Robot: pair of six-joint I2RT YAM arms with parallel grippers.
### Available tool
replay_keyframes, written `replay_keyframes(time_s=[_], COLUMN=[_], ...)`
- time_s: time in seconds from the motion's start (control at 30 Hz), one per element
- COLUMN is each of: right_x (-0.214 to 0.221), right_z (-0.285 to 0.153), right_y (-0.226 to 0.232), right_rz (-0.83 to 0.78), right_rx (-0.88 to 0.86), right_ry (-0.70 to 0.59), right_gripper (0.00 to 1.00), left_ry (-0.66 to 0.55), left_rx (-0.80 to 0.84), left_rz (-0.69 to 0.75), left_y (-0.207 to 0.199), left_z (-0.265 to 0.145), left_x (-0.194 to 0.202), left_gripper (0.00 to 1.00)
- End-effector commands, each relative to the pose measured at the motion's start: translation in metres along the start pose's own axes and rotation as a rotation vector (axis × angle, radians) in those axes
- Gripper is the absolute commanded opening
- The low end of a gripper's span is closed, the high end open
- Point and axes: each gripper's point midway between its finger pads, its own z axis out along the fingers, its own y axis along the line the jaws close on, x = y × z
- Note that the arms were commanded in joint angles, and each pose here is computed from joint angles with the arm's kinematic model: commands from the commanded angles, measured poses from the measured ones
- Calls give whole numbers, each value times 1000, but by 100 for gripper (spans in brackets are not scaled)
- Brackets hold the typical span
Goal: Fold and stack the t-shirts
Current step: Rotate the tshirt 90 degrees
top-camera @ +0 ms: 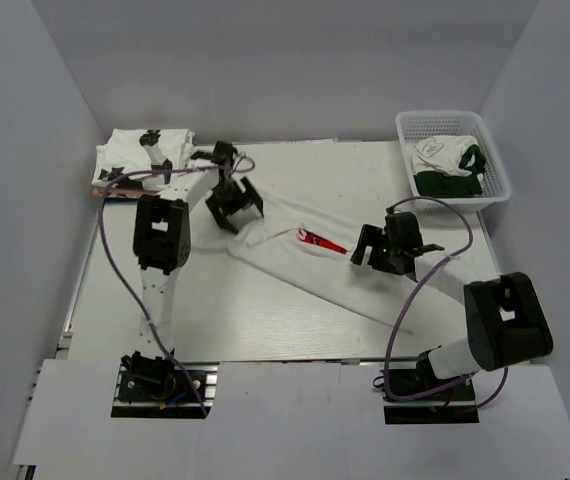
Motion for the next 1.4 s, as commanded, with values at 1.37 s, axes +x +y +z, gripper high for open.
replay_keyframes(time_s=[1.37], right_x=[95], right_z=[-154], right_y=[204], right_rz=[-603], right_rx=[-580], right_ry=[-125], right_gripper=[90], left_ry=[-1020], left_rx=[729], left_rz=[580], left_y=[-196], left_z=[-339], left_x=[-85], left_gripper=[100])
